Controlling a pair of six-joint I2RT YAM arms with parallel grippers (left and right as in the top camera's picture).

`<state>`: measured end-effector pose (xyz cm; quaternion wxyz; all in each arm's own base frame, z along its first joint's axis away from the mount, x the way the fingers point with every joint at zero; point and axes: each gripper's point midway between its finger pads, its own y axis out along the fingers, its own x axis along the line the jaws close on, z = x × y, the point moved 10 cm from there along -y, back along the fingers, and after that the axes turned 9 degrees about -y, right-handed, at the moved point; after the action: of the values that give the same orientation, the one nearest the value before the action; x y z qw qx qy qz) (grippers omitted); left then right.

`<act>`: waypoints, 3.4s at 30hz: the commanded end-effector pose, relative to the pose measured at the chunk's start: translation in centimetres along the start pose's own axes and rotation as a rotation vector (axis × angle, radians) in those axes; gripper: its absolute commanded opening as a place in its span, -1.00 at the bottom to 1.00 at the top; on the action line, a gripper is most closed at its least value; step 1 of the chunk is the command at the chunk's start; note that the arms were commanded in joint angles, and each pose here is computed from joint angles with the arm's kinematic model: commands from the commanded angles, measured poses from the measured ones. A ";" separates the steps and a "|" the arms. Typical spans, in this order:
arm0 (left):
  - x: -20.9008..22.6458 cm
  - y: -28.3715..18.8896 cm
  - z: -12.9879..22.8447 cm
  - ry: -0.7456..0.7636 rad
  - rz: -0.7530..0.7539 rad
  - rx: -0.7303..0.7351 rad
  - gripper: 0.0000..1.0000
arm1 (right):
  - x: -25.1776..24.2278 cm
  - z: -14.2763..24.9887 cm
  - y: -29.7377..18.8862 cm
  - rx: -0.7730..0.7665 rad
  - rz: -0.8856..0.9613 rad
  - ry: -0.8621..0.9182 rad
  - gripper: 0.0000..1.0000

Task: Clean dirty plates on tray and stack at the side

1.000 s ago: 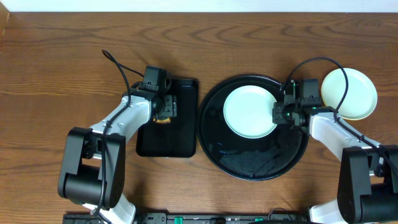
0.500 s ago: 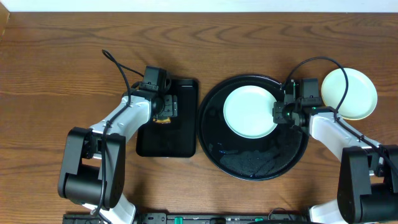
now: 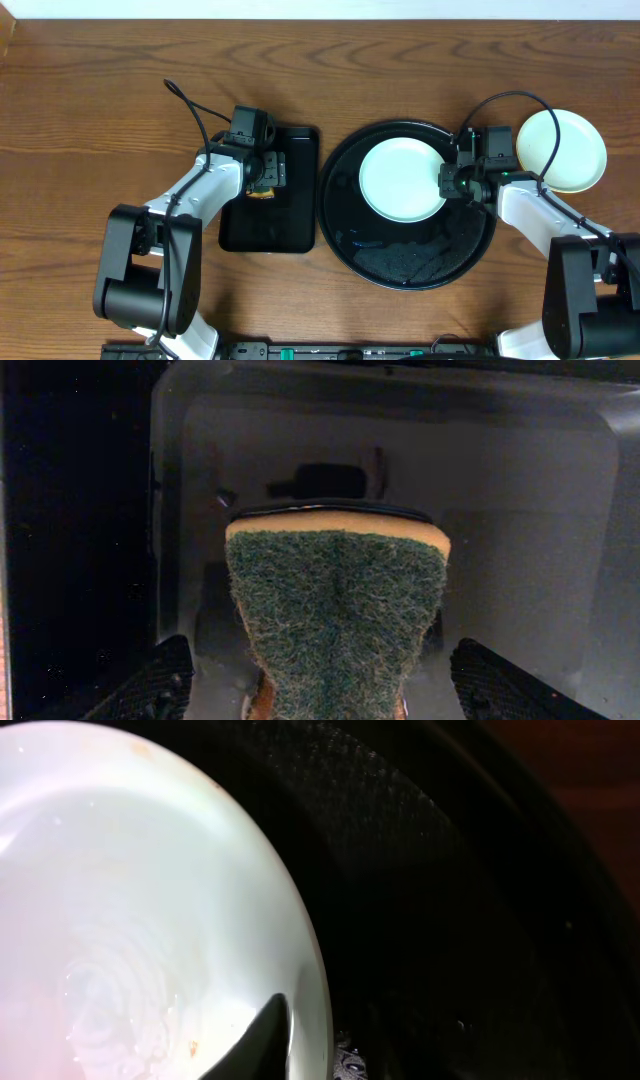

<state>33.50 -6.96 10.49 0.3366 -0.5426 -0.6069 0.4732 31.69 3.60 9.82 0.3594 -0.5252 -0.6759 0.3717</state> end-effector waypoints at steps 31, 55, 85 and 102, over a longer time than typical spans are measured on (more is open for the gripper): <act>0.1 0.3 0.0 -0.003 -0.013 -0.001 0.68 | -0.1 1.5 0.9 0.005 0.004 -0.001 -0.60; 0.1 0.3 0.0 -0.003 -0.013 -0.001 0.68 | 1.7 -4.4 -9.6 -0.326 0.253 -0.187 -0.98; 0.1 0.3 0.0 -0.003 -0.013 -0.001 0.69 | 17.1 -2.7 -18.6 -0.566 1.035 -0.712 -0.98; 0.1 0.3 0.0 -0.003 -0.013 -0.001 0.69 | 16.3 -3.2 -17.6 -0.659 0.882 -0.525 -0.98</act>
<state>33.57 -6.97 10.52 0.3347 -0.5440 -0.6075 0.4722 22.93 17.57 27.82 -0.2433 -0.6973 -0.5089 0.4423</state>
